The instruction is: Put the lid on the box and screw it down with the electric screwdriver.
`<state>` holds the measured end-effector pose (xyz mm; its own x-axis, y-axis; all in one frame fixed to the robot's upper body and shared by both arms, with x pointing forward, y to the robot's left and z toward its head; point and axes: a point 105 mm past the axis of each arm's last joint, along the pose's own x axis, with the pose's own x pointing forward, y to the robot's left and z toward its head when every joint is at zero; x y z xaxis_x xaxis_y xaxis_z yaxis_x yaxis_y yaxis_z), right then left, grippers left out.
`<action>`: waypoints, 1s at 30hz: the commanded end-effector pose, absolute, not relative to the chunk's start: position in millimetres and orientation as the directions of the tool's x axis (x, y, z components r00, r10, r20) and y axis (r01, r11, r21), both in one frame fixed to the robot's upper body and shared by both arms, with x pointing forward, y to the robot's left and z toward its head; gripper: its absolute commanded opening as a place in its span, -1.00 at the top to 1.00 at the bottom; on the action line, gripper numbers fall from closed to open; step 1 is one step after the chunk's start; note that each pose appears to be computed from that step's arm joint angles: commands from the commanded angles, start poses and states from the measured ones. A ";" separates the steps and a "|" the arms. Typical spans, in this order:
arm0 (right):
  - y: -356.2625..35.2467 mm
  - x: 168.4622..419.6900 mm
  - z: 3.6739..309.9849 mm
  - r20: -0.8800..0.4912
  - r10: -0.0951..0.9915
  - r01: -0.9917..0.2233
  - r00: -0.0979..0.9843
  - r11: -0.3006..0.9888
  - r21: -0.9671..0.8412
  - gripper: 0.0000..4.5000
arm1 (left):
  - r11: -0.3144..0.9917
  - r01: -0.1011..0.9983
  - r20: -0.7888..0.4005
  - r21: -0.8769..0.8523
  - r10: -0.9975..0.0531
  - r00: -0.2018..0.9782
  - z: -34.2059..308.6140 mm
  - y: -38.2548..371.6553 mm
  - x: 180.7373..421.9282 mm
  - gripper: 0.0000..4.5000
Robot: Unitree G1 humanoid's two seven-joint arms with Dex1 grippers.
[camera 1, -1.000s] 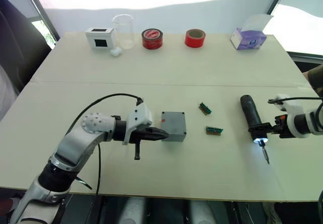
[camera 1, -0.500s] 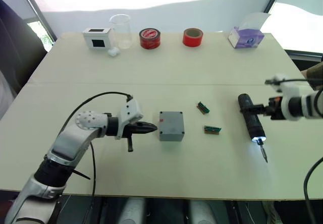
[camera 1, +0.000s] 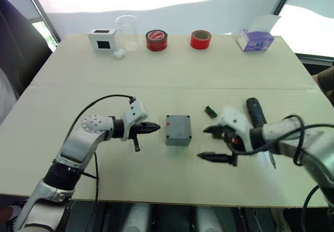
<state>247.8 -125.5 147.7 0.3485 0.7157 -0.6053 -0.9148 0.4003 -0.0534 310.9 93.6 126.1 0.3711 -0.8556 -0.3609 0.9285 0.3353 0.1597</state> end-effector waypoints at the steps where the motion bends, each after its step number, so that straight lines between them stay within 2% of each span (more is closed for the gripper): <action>1: -113.2 249.3 147.0 -0.580 0.737 -0.924 0.346 0.374 -0.076 -0.99 | 0.303 0.929 -0.353 0.213 -0.863 0.363 131.0 83.7 312.4 1.00; 4: -103.9 254.9 136.2 -0.579 0.743 -0.927 0.335 0.369 -0.064 -0.99 | 0.272 0.933 -0.378 0.237 -0.859 0.347 124.4 76.0 319.0 1.00; 11: -100.1 259.1 131.7 -0.570 0.744 -0.922 0.349 0.380 -0.069 -0.99 | 0.247 0.933 -0.387 0.263 -0.859 0.336 126.4 76.0 325.0 1.00; 17: -88.6 252.4 130.0 -0.537 0.780 -0.929 0.321 0.369 -0.019 -0.99 | 0.222 0.939 -0.388 0.263 -0.867 0.314 125.1 69.5 326.9 1.00; 23: -75.9 242.6 133.2 -0.503 0.821 -0.941 0.268 0.335 0.045 -0.99 | 0.218 0.937 -0.378 0.273 -0.871 0.313 126.0 60.4 346.2 1.00; 26: -81.0 242.9 135.8 -0.511 0.809 -0.937 0.289 0.348 0.020 -0.99 | 0.227 0.919 -0.409 0.324 -0.842 0.352 126.0 70.8 356.5 1.00; 30: -102.9 247.6 149.3 -0.465 0.811 -0.917 0.355 0.400 -0.003 -0.99 | 0.208 0.912 -0.456 0.354 -0.813 0.362 129.8 93.3 353.1 1.00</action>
